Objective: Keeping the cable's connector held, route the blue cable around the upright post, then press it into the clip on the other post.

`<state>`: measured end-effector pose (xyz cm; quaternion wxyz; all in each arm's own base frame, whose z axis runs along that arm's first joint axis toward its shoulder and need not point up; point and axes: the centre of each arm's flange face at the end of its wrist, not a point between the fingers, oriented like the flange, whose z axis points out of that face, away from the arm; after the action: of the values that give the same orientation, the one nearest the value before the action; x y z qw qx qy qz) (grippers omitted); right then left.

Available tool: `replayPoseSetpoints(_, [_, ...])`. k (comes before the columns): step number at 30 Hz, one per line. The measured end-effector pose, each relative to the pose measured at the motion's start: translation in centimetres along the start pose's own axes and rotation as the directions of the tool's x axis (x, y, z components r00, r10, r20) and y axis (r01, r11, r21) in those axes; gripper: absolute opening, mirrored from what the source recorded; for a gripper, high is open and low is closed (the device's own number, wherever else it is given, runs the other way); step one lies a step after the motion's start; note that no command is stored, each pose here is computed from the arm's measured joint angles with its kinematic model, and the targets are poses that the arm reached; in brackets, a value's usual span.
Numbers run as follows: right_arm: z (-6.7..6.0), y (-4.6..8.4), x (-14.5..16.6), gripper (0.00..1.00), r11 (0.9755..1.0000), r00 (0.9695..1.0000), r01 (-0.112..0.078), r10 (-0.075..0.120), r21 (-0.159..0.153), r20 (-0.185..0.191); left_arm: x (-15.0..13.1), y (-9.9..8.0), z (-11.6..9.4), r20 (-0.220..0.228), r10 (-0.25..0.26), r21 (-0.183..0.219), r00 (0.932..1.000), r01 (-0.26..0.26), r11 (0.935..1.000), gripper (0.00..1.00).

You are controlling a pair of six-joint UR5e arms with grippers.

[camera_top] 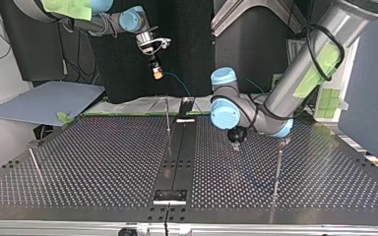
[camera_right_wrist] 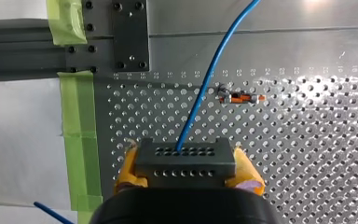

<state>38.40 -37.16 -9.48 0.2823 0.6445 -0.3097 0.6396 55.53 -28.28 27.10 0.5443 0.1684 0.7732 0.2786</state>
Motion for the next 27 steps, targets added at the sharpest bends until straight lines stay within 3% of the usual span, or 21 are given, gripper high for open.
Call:
replayPoseSetpoints(4, [0.0,0.0,0.0,0.00,1.0000,1.0000,0.000,0.000,0.001,0.001,1.3,-1.5,0.6,-0.024,0.014,0.006,0.9996,-0.014,0.9999,1.00])
replayPoseSetpoints(12, [0.0,0.0,0.0,0.00,1.0000,1.0000,0.001,-0.001,0.002,-0.003,2.4,-1.9,1.8,-0.039,0.002,-0.005,0.9992,-0.002,1.0000,1.00])
replayPoseSetpoints(21, [0.1,0.0,0.0,0.00,1.0000,1.0000,0.001,-0.001,0.006,-0.004,5.0,-5.2,2.9,-0.062,0.001,0.040,0.9981,0.002,0.9992,1.00])
replayPoseSetpoints(27, [0.1,-0.2,0.1,0.00,0.9998,0.9999,0.002,-0.002,0.020,-0.010,5.3,-6.0,3.2,-0.055,-0.028,0.053,0.9981,0.031,0.9981,1.00])
